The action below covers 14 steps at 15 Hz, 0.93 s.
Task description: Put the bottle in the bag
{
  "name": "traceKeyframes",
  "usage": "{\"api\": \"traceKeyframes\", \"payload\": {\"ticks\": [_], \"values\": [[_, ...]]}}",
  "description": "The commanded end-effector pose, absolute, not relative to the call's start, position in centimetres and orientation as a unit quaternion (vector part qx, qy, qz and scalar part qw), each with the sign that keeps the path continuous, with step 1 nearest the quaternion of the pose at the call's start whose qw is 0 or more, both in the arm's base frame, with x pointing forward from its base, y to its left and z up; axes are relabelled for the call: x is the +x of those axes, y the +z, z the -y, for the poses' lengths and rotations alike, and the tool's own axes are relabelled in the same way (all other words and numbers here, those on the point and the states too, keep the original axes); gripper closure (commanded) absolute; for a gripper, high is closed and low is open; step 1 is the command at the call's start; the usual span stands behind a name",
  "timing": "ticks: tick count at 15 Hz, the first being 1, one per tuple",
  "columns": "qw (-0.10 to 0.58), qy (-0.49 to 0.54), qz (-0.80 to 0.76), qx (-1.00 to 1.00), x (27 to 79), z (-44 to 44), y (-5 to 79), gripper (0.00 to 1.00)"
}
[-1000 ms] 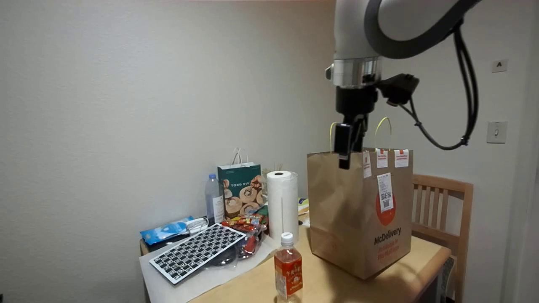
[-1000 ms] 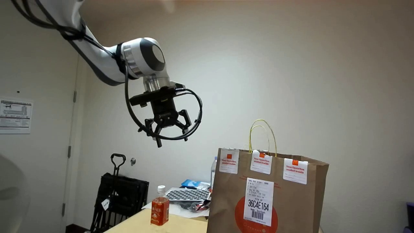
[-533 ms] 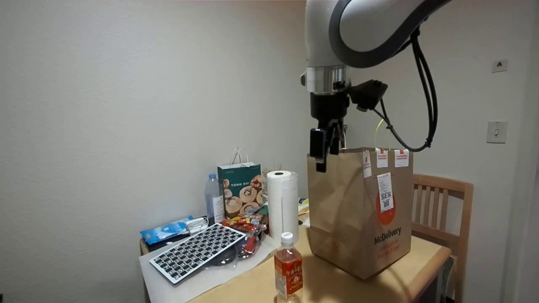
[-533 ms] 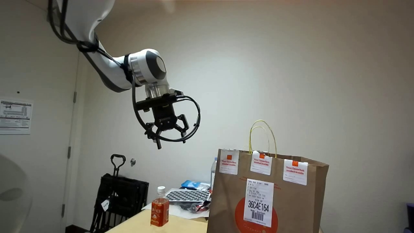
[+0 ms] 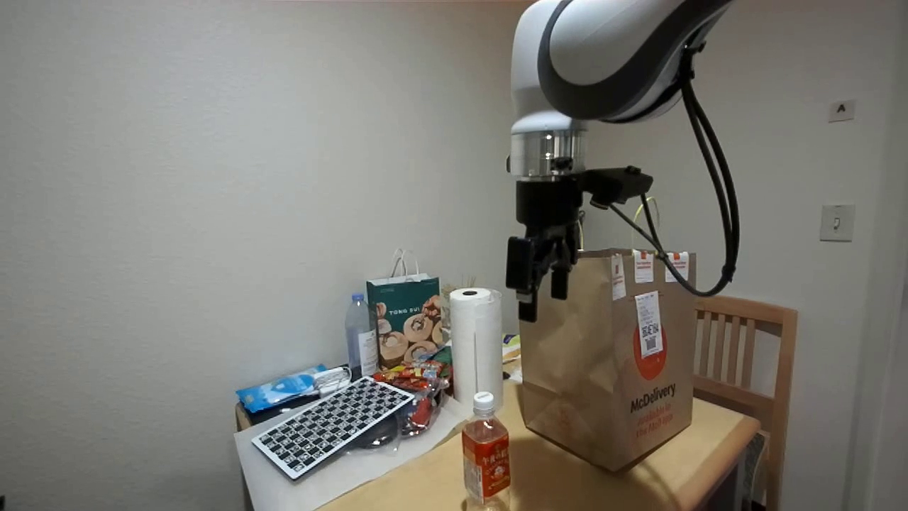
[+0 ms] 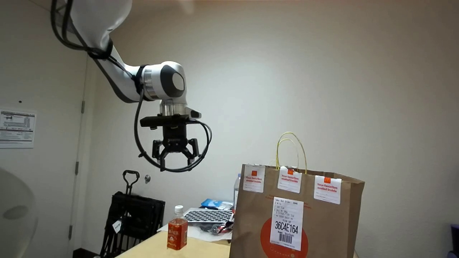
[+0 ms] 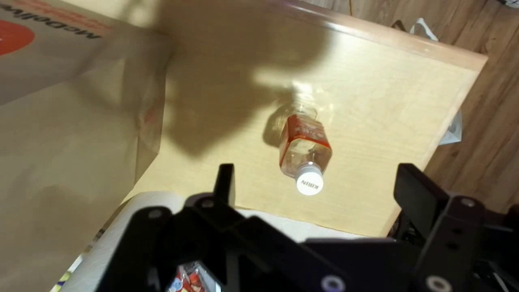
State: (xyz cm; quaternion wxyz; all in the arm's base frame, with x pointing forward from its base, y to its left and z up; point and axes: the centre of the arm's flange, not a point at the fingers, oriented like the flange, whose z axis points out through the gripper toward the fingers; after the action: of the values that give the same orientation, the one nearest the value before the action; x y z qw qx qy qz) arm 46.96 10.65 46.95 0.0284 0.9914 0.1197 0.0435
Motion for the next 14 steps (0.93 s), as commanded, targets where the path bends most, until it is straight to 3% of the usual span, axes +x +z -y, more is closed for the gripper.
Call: {"api": "traceKeyframes", "payload": {"ticks": [1,3,9,14], "values": [[0.016,0.005,-0.077,0.997,46.6,-11.6,43.5,0.0],[0.04,0.012,-0.08,0.996,46.4,-11.8,41.7,0.0],[0.027,0.006,-0.089,0.996,46.9,-11.4,42.9,0.0],[0.015,0.002,-0.018,1.0,49.2,-14.2,39.2,0.0]]}}
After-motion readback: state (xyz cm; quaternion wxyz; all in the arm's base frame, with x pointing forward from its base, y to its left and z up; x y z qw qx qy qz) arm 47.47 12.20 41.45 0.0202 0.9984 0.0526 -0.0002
